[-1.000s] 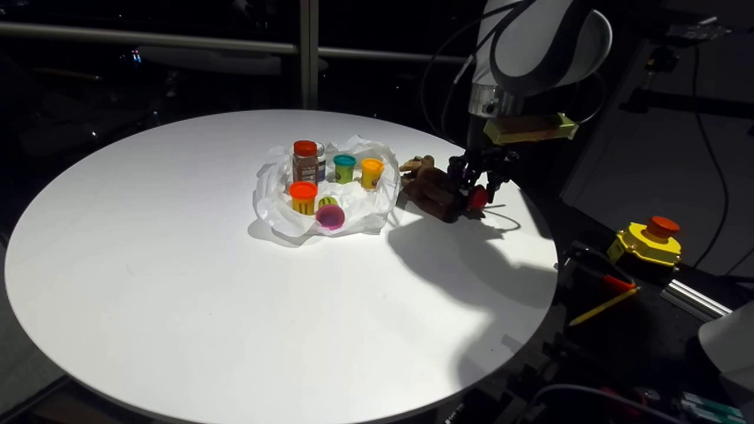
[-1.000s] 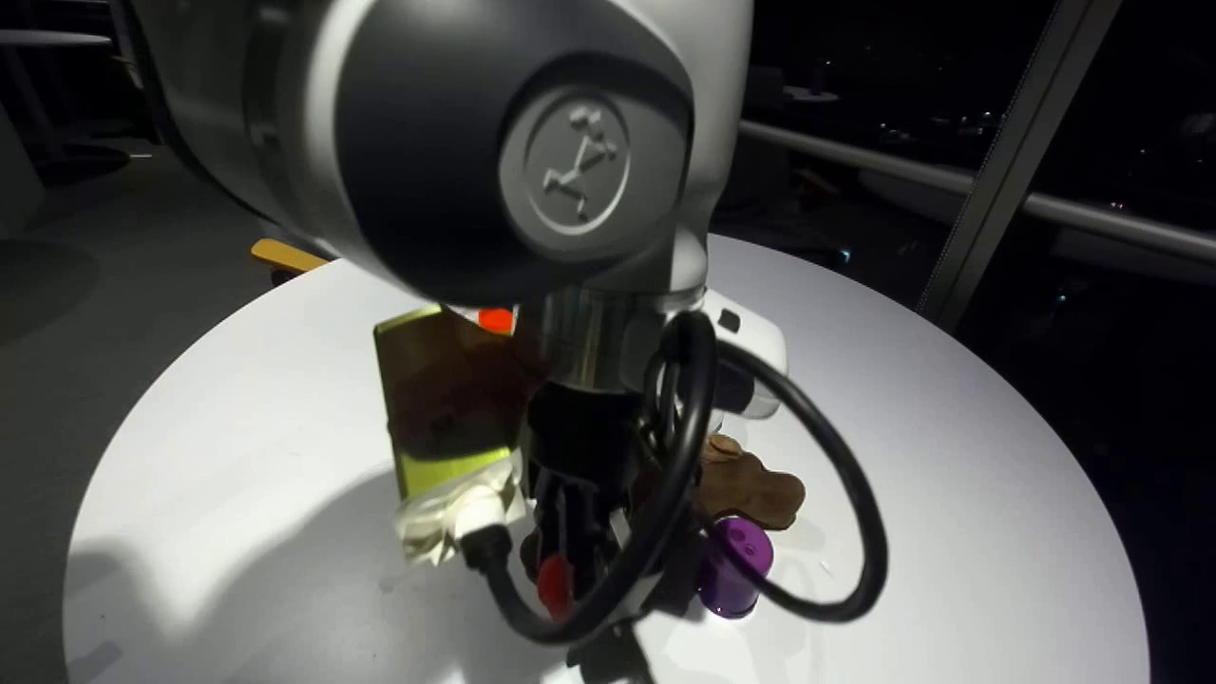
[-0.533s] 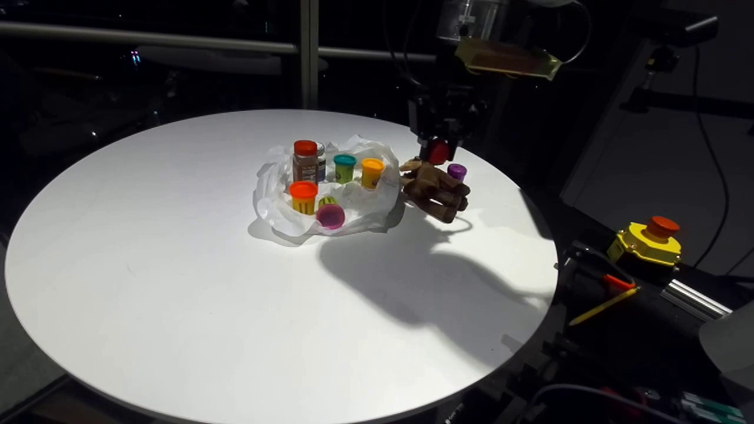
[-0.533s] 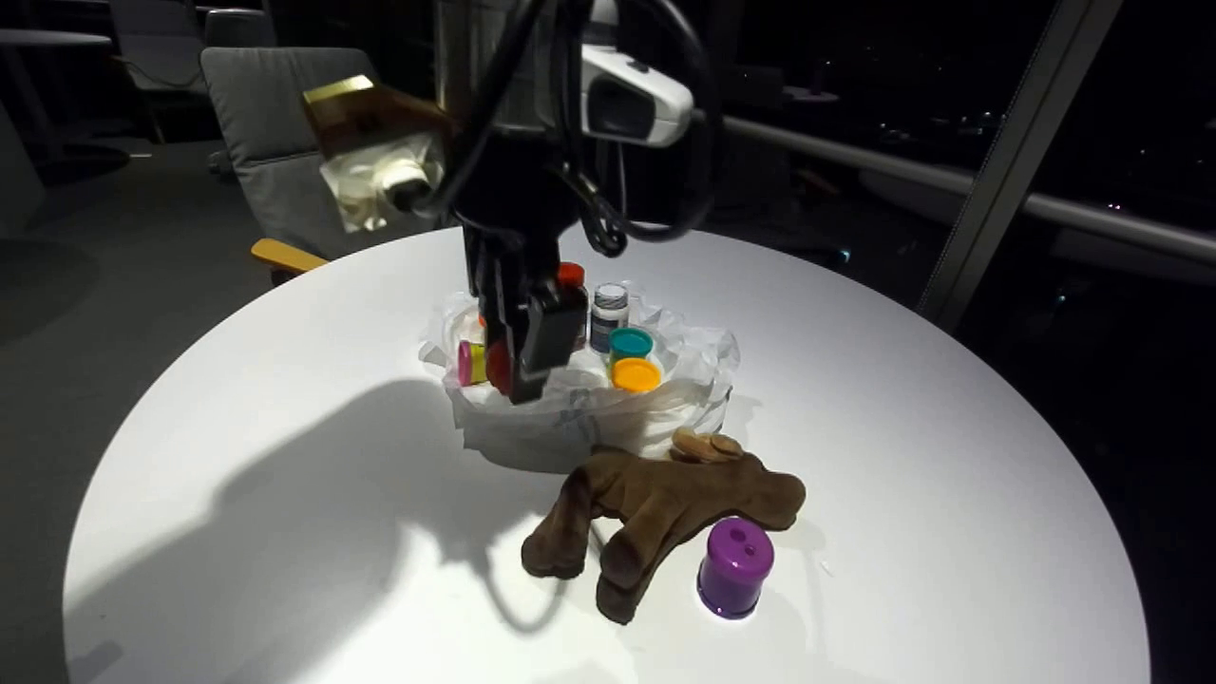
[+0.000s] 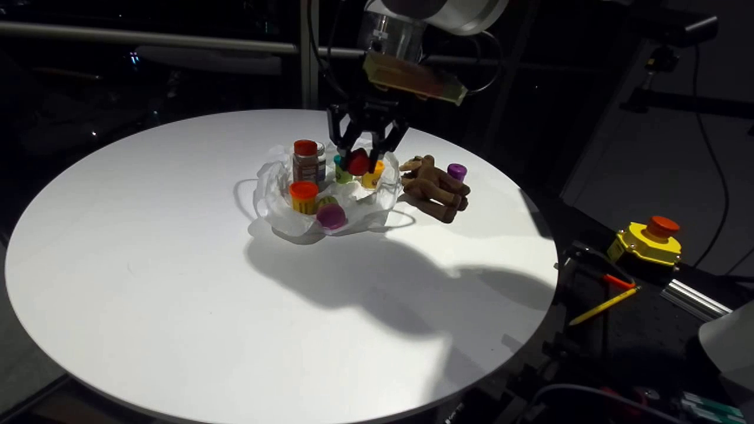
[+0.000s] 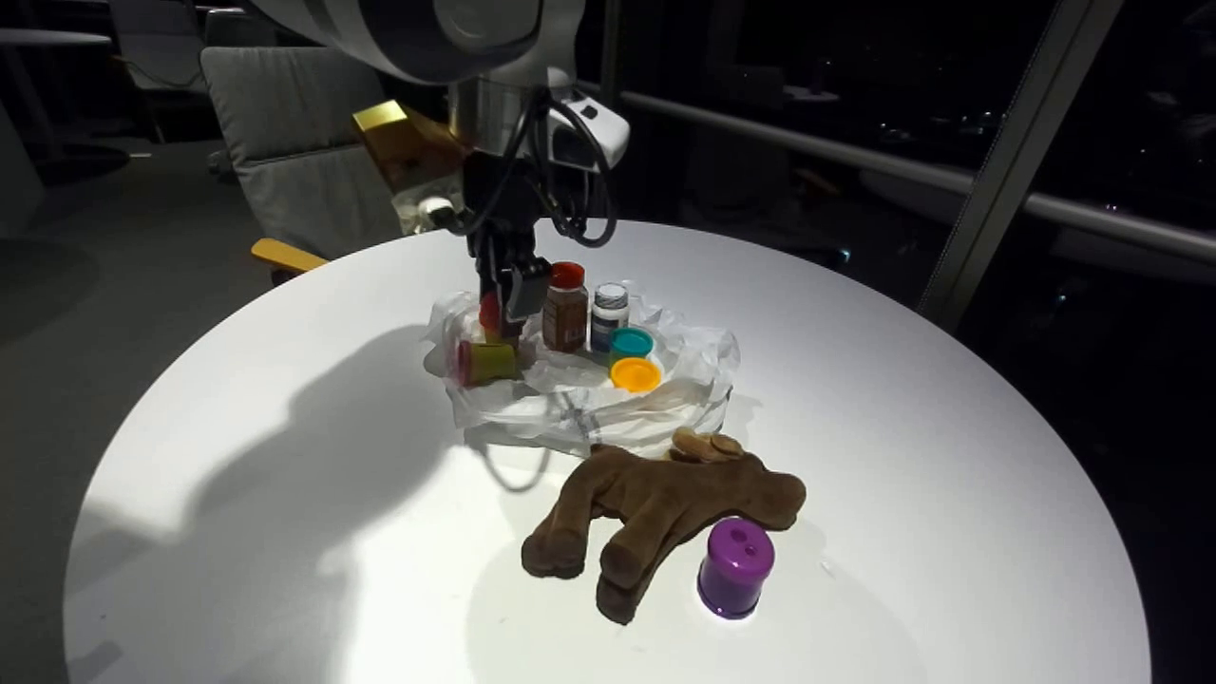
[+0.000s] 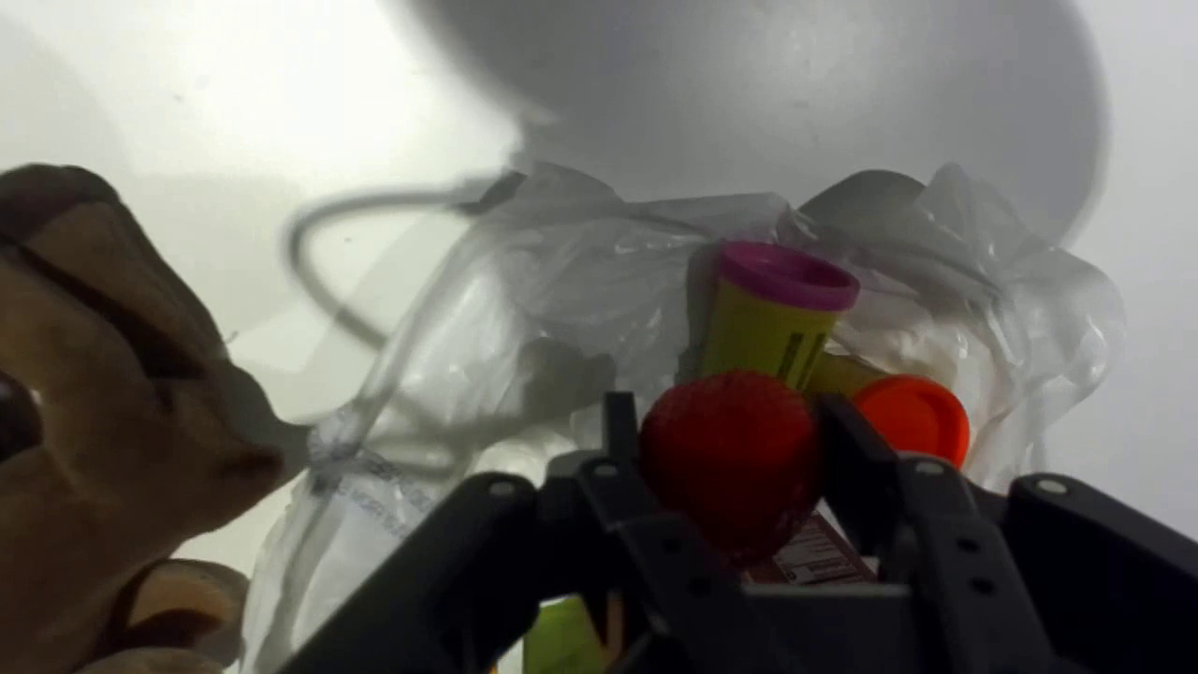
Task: Pick up all the objects surrounding the white plate and arrange them on the plate
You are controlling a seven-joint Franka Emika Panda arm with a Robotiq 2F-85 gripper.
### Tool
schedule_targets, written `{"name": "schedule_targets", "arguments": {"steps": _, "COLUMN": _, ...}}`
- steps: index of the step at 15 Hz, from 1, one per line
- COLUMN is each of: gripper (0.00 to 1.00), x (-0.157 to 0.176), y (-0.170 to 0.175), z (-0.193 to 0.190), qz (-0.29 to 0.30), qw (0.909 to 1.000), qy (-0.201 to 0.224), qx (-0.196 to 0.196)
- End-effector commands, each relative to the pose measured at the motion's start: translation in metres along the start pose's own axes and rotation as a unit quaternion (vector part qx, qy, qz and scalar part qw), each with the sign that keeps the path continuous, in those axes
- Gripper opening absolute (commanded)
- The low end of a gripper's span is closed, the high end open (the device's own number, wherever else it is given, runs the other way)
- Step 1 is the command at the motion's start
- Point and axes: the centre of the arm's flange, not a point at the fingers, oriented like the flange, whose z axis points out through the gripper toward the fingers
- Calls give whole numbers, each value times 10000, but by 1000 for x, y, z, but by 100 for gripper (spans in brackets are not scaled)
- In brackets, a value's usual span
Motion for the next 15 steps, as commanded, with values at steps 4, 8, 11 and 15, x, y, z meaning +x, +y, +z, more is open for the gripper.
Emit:
{"name": "schedule_targets", "arguments": {"steps": 4, "gripper": 25, "x": 56, "y": -14, "z": 43, "qz": 71, "qw": 9975, "qy": 641, "qx": 293}}
{"name": "schedule_targets", "arguments": {"steps": 8, "gripper": 75, "x": 60, "y": -12, "z": 51, "qz": 38, "qw": 9955, "qy": 900, "qx": 280}}
{"name": "schedule_targets", "arguments": {"steps": 11, "gripper": 96, "x": 50, "y": -3, "z": 30, "qz": -52, "qw": 9947, "qy": 963, "qx": 344}}
{"name": "schedule_targets", "arguments": {"steps": 15, "gripper": 100, "x": 23, "y": 26, "z": -31, "qz": -118, "qw": 9953, "qy": 932, "qx": 233}}
